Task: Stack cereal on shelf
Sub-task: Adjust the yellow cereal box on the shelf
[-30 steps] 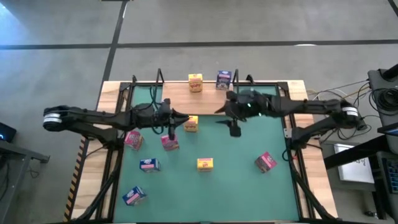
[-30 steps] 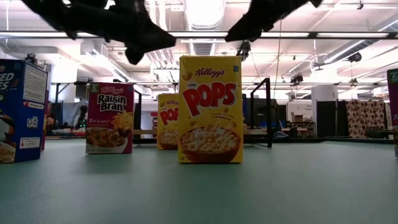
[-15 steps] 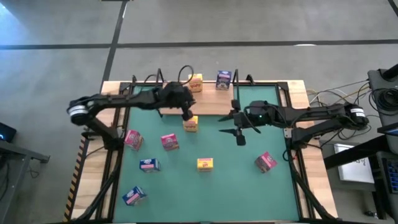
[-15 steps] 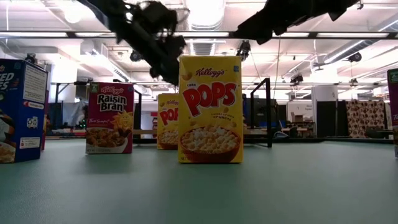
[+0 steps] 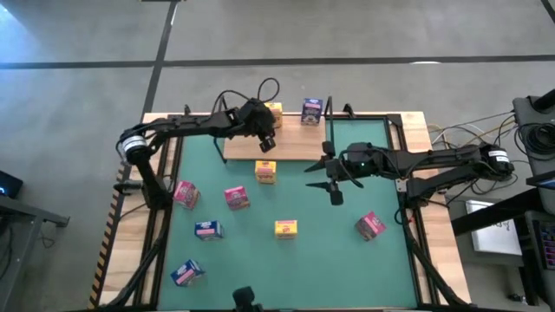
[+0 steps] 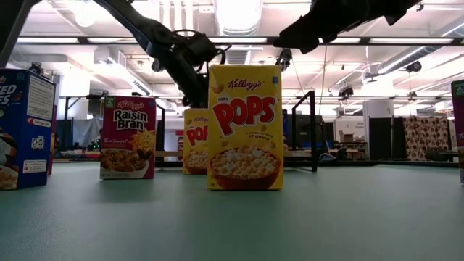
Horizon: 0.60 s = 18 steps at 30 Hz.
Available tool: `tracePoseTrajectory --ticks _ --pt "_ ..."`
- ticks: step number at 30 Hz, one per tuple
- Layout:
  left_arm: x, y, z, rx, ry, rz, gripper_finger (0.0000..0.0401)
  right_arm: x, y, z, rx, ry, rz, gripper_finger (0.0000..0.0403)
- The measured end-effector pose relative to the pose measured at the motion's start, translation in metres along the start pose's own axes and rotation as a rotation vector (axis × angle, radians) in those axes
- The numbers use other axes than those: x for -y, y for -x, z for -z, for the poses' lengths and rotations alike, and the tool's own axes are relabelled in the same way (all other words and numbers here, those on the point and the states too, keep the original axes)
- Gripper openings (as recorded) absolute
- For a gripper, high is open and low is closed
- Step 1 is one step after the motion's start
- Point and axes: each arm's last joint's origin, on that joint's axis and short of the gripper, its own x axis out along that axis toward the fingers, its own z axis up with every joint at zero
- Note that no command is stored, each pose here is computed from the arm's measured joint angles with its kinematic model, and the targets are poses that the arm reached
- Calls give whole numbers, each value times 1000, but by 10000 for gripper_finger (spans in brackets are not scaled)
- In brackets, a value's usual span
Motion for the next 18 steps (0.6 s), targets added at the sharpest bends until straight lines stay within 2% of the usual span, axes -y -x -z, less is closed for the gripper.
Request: tracePoseTrajectory --ticks 4,18 --pt "-7 -8 4 -23 7 -30 37 0 0 0 -2 0 0 187" --pt "-24 -10 4 26 46 -78 37 0 -1 1 -5 2 0 187"
